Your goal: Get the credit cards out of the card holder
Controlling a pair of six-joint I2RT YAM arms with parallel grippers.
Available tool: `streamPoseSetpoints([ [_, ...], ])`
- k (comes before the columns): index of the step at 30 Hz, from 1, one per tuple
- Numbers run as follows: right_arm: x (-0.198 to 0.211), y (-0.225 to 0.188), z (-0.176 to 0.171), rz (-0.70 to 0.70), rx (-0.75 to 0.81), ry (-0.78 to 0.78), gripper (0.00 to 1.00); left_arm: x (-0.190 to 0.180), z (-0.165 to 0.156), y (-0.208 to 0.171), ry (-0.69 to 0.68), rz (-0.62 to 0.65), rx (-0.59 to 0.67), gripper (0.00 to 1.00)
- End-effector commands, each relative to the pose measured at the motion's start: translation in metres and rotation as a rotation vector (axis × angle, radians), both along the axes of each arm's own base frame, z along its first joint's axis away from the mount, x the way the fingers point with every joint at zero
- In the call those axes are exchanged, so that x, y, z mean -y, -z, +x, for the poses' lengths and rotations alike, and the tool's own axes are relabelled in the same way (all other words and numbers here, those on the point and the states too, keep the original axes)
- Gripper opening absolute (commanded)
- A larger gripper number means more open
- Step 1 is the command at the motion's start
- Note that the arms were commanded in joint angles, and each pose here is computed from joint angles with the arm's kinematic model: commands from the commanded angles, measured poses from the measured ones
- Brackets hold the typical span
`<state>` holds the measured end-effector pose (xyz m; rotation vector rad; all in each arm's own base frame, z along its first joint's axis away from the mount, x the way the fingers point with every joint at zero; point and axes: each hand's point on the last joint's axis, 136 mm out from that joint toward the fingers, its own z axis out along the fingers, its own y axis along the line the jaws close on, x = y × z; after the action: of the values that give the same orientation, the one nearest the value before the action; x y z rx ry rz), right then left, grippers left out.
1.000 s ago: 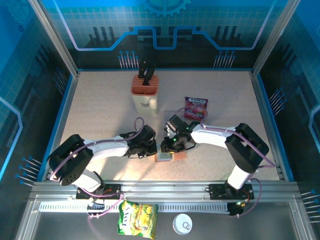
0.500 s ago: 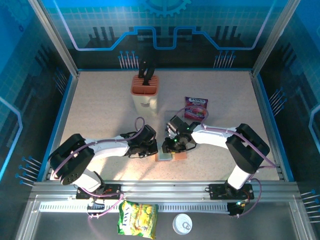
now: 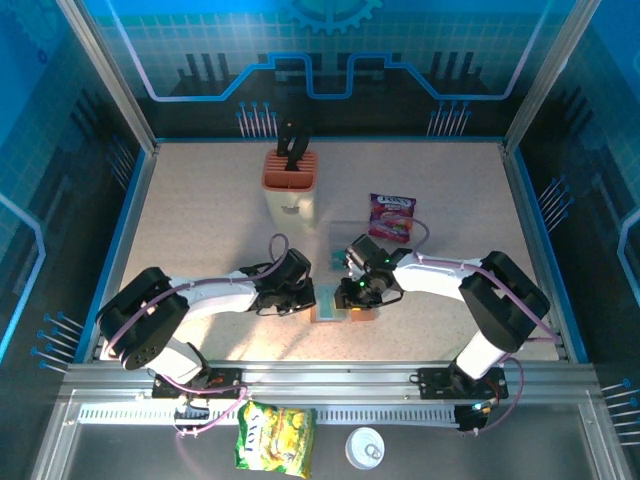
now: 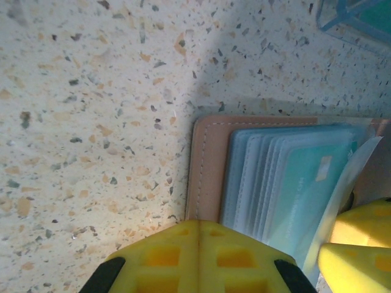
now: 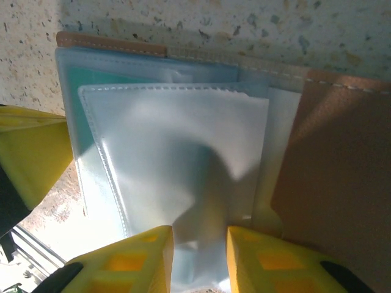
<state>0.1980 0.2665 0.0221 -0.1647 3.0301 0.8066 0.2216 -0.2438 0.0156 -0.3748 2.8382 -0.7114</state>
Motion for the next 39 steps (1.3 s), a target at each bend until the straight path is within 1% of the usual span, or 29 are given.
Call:
streamPoseSetpoints([
  [1, -0.001, -0.001, 0.000, 0.042, 0.001, 0.009, 0.29, -0.018, -0.010, 0.013, -0.010, 0.065, -0.038, 0.00],
  [3, -0.002, -0.002, 0.000, 0.067, -0.003, 0.015, 0.29, -0.017, -0.008, 0.005, -0.012, 0.053, -0.020, 0.00],
  [5, -0.003, -0.002, 0.001, 0.086, -0.007, 0.022, 0.29, -0.013, -0.004, -0.006, -0.008, 0.027, 0.013, 0.03],
  [7, -0.004, 0.000, -0.001, 0.101, -0.012, 0.028, 0.29, -0.007, 0.001, -0.020, 0.007, -0.013, 0.054, 0.09],
  [12, -0.005, 0.000, -0.001, 0.149, -0.013, 0.042, 0.29, 0.002, 0.008, -0.047, -0.015, -0.089, 0.106, 0.21],
  [15, -0.005, 0.000, -0.001, 0.186, -0.019, 0.053, 0.29, 0.017, 0.009, -0.057, 0.007, -0.170, 0.111, 0.27],
  [17, -0.006, 0.000, 0.000, 0.219, -0.018, 0.054, 0.29, 0.023, 0.008, -0.057, 0.017, -0.191, 0.094, 0.30],
  [23, -0.007, 0.000, 0.001, 0.303, -0.029, 0.077, 0.29, 0.034, 0.005, -0.046, 0.030, -0.203, 0.050, 0.33],
  [27, -0.005, 0.003, -0.001, 0.310, -0.038, 0.086, 0.29, 0.043, 0.006, -0.042, 0.040, -0.222, 0.036, 0.35],
  [35, -0.003, 0.001, -0.001, 0.315, -0.033, 0.088, 0.28, 0.056, 0.007, -0.040, 0.050, -0.263, 0.025, 0.31],
  [39, -0.004, -0.009, 0.001, 0.323, -0.019, 0.088, 0.29, 0.061, 0.007, -0.039, 0.048, -0.287, 0.019, 0.26],
])
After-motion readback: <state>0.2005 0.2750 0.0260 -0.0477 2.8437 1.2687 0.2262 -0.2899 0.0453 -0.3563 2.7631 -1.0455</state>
